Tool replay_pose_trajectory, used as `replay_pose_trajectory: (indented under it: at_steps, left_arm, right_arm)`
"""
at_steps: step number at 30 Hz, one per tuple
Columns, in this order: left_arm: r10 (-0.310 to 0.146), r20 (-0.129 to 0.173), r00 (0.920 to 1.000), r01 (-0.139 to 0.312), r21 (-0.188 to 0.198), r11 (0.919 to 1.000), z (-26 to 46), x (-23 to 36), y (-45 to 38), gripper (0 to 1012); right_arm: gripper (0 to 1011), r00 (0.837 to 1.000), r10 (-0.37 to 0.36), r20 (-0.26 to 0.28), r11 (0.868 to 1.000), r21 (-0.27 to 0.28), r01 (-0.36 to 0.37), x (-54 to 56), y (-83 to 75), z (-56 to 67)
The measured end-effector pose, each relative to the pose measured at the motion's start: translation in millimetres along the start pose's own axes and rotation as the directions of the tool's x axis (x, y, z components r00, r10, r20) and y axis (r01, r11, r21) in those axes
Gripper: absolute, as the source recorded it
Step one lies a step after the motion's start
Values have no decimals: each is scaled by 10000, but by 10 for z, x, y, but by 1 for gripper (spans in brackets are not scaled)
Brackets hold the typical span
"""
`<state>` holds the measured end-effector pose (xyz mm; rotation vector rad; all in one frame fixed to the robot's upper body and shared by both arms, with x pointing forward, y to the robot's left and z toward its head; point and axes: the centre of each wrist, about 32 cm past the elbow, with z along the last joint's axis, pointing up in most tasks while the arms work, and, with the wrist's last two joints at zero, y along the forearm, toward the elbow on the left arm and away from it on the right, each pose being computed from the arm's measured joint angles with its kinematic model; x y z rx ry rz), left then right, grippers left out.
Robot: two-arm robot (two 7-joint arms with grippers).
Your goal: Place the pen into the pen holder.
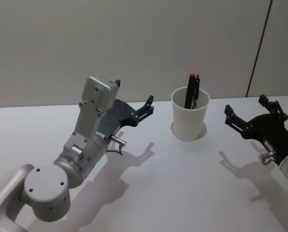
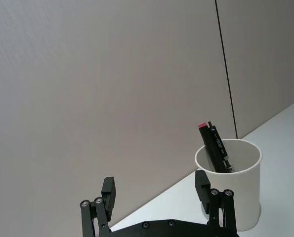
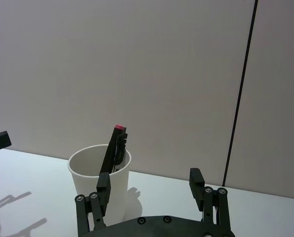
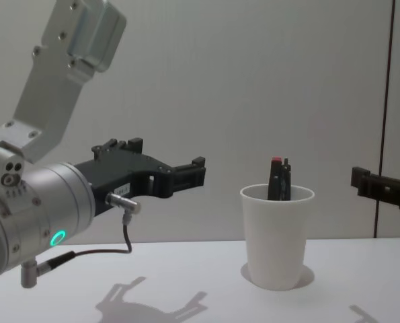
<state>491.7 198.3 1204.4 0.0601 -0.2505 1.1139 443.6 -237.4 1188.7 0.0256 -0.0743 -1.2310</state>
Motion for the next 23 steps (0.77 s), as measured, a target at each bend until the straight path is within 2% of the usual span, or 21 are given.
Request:
replay_pose_trajectory:
  at_steps: [6, 23]
  left_arm:
    - [97, 148, 9998, -96, -63, 9999, -1, 2, -3, 1001]
    - [110, 144, 9998, -109, -63, 9999, -2, 2, -2, 1001]
  right_arm:
    - [1001, 10000, 1, 4, 10000, 1, -1, -1, -2, 0]
    - [1001, 10000, 15, 3, 10000, 8, -15, -4, -2, 1]
